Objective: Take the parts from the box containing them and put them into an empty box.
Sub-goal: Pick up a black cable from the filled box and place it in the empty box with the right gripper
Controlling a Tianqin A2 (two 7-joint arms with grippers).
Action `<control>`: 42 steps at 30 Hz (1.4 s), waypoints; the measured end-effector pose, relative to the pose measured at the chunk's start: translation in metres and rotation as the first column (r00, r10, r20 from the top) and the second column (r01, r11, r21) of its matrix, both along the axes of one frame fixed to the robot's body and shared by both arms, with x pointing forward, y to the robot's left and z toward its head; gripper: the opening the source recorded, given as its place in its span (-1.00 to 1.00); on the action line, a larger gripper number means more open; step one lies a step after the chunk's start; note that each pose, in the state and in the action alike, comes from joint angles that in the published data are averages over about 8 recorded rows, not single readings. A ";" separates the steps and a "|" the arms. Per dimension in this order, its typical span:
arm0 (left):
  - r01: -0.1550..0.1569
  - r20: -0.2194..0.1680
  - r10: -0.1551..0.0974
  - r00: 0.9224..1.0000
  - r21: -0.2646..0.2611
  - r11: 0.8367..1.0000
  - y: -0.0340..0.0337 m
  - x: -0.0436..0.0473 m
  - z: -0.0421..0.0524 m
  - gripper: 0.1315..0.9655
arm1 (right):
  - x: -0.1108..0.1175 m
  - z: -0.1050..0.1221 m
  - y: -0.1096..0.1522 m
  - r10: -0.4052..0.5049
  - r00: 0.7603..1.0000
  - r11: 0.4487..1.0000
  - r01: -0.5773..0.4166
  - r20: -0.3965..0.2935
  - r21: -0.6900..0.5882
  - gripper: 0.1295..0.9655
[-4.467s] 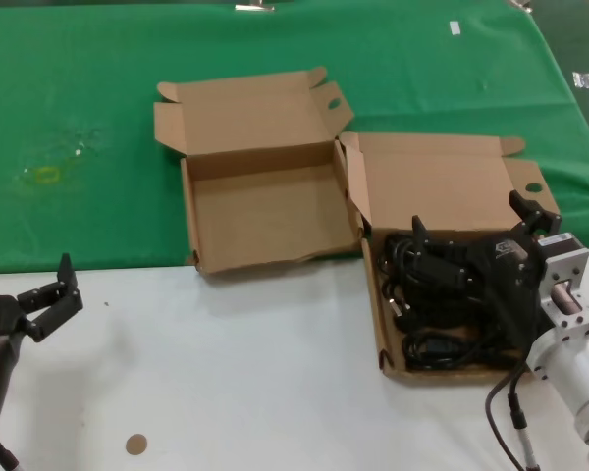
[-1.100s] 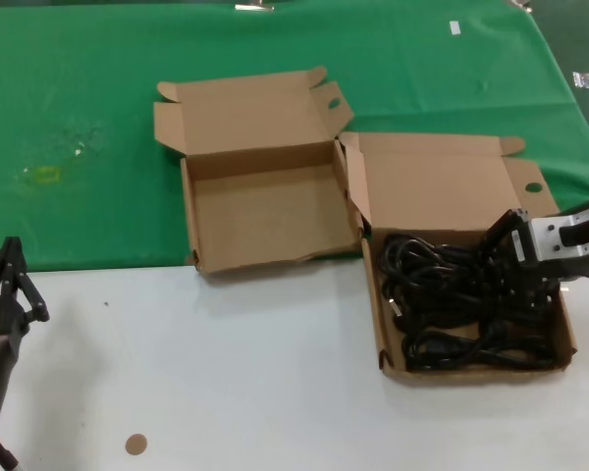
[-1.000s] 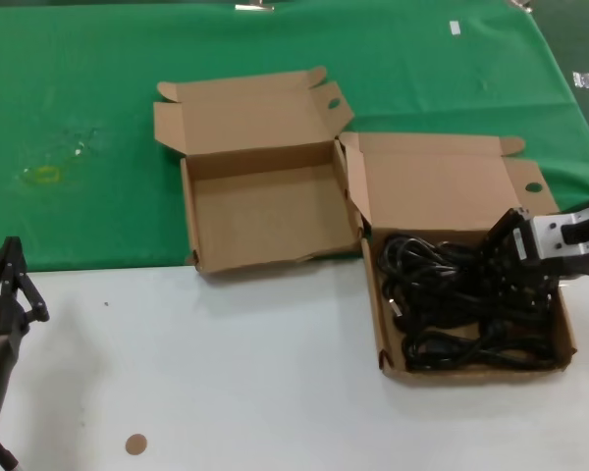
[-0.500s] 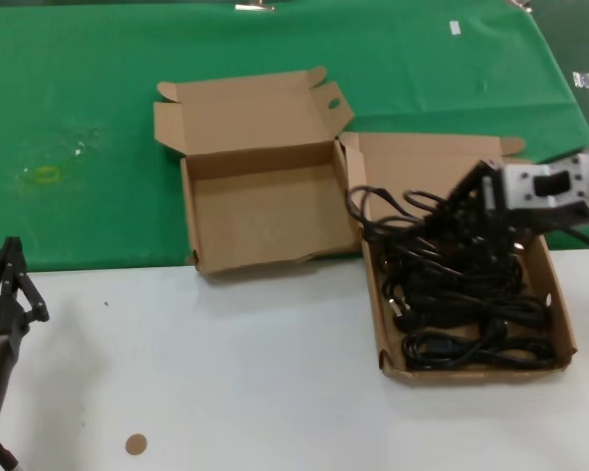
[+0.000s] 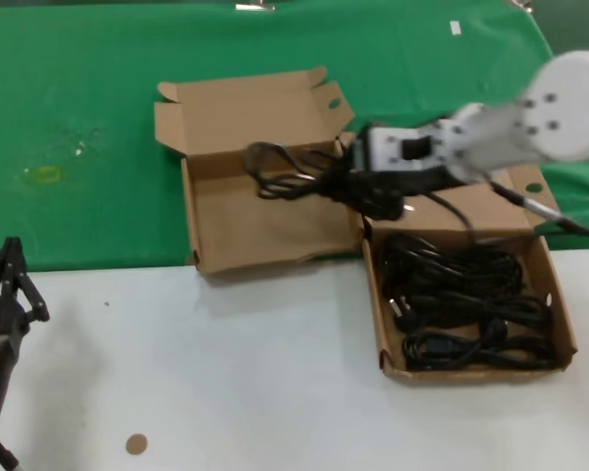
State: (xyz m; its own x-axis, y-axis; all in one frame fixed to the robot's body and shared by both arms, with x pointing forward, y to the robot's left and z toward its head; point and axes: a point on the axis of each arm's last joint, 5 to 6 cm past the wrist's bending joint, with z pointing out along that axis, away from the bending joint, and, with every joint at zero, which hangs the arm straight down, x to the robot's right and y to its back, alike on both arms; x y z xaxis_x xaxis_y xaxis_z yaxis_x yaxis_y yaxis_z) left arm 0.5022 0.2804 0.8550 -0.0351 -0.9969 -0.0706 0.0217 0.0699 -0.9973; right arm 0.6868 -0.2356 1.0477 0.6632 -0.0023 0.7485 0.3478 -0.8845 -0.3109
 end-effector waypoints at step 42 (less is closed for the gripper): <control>0.000 0.000 0.000 1.000 0.000 1.000 0.0000 0.0000 0.0000 -0.95 | 0.047 -0.038 0.087 -0.016 0.998 0.999 0.017 0.067 -0.027 -0.79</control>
State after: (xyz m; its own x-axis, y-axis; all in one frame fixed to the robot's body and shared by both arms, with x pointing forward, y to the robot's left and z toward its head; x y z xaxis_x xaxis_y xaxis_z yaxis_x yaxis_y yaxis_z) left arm 0.5022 0.2804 0.8550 -0.0351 -0.9969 -0.0706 0.0218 0.0699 -0.9973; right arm 0.7342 -0.1486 1.0096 0.6120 0.0083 0.7908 0.3521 -0.8982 -0.2630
